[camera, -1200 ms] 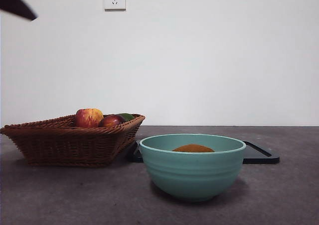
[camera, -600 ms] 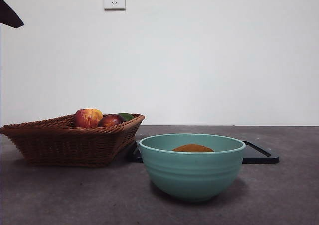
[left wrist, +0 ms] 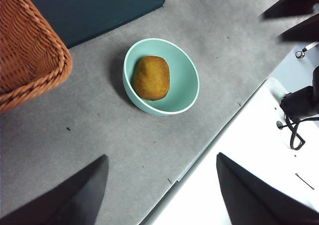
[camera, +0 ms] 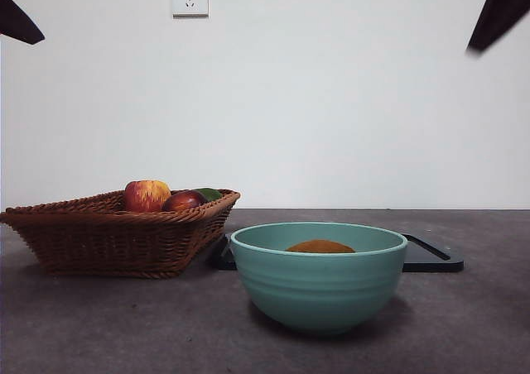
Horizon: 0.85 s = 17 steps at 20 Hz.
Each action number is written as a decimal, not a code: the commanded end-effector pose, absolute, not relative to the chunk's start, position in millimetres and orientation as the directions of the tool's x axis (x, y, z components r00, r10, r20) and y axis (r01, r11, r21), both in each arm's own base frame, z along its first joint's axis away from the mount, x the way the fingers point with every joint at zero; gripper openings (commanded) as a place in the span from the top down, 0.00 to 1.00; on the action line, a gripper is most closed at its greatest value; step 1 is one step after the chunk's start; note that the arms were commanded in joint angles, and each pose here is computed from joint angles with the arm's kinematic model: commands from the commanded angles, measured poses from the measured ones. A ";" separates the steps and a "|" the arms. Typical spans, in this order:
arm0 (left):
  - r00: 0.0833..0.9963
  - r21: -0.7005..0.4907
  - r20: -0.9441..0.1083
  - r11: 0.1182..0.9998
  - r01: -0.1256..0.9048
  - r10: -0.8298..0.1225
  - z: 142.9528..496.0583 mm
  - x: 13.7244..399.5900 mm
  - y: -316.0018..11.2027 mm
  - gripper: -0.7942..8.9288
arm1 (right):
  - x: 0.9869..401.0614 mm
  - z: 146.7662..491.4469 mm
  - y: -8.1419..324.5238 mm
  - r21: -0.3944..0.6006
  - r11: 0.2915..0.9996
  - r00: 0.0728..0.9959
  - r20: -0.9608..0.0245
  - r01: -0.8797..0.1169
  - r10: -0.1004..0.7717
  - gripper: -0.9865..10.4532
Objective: Pick up the wifruite, put it on the bowl, pick up the plate, put it on desk
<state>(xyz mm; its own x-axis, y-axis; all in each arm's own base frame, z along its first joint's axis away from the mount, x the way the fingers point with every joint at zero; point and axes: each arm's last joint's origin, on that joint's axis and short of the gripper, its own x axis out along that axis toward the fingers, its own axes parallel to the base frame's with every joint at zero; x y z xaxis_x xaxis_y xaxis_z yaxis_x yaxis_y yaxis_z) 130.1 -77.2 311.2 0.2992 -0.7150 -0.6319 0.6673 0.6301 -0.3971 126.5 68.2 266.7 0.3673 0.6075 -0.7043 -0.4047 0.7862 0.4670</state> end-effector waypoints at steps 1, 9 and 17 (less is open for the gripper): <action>0.300 -0.385 -0.622 0.616 0.687 -0.723 314.1 130.5 -78.3 0.56 | 131.9 250.2 78.6 0.514 0.781 0.379 -0.685 -0.354 0.622 0.58; 0.300 -0.385 -0.622 0.616 0.687 -0.723 314.1 130.5 -78.2 0.56 | 156.9 215.3 118.2 0.424 0.845 0.413 -0.740 -0.326 0.530 0.66; 0.300 -0.385 -0.622 0.616 0.687 -0.723 314.1 130.5 -78.2 0.56 | 179.3 188.7 141.1 0.360 0.888 0.423 -0.784 -0.286 0.454 0.73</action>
